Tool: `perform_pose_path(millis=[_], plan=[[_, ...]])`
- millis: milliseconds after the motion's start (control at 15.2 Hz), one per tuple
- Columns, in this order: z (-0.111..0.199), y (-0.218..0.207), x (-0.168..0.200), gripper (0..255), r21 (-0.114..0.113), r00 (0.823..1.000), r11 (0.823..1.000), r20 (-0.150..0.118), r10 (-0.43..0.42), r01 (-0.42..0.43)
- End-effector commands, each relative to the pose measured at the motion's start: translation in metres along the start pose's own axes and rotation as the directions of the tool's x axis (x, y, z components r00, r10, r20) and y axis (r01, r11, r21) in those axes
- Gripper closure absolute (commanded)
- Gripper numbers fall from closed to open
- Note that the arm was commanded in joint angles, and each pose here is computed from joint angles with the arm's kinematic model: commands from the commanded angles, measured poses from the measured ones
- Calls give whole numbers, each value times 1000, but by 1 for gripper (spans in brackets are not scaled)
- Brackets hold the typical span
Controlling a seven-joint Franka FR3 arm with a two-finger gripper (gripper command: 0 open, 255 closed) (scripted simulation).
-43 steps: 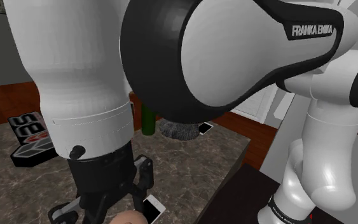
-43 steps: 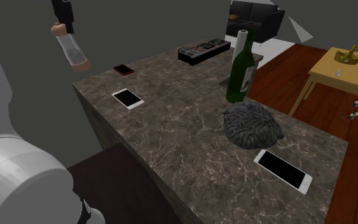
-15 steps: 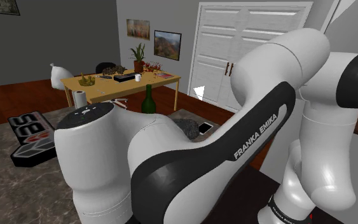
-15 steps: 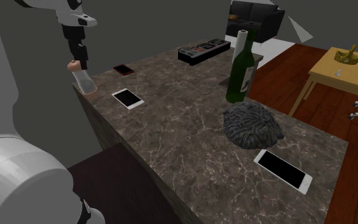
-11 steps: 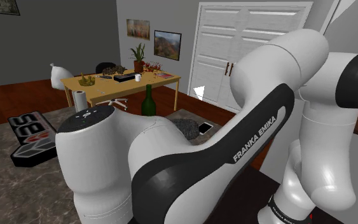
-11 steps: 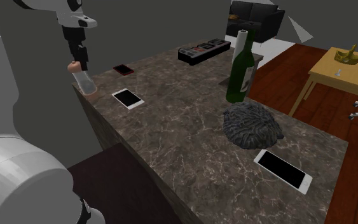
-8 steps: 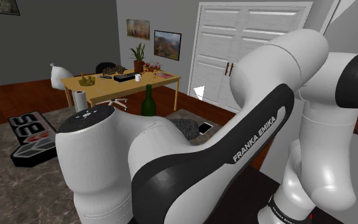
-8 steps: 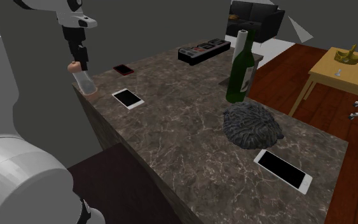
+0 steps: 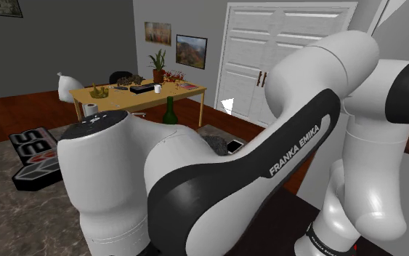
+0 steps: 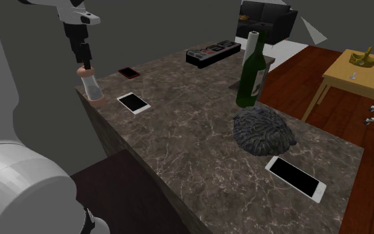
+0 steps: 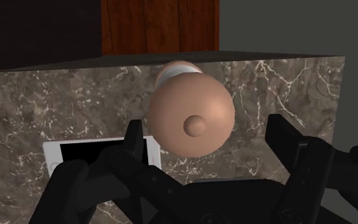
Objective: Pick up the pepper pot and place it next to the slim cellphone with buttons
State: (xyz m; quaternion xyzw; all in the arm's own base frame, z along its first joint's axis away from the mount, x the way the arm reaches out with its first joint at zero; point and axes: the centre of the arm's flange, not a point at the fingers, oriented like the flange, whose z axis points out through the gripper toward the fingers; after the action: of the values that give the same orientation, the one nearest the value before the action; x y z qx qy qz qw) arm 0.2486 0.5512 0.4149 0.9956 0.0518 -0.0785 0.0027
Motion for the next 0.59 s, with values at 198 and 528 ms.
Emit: perform_pose_path(millis=[198, 528], plan=[[-35, 2, 1, 0, -1, 1000, 1000, 0, 0, 0], [-35, 2, 1, 0, -1, 1000, 1000, 0, 0, 0]])
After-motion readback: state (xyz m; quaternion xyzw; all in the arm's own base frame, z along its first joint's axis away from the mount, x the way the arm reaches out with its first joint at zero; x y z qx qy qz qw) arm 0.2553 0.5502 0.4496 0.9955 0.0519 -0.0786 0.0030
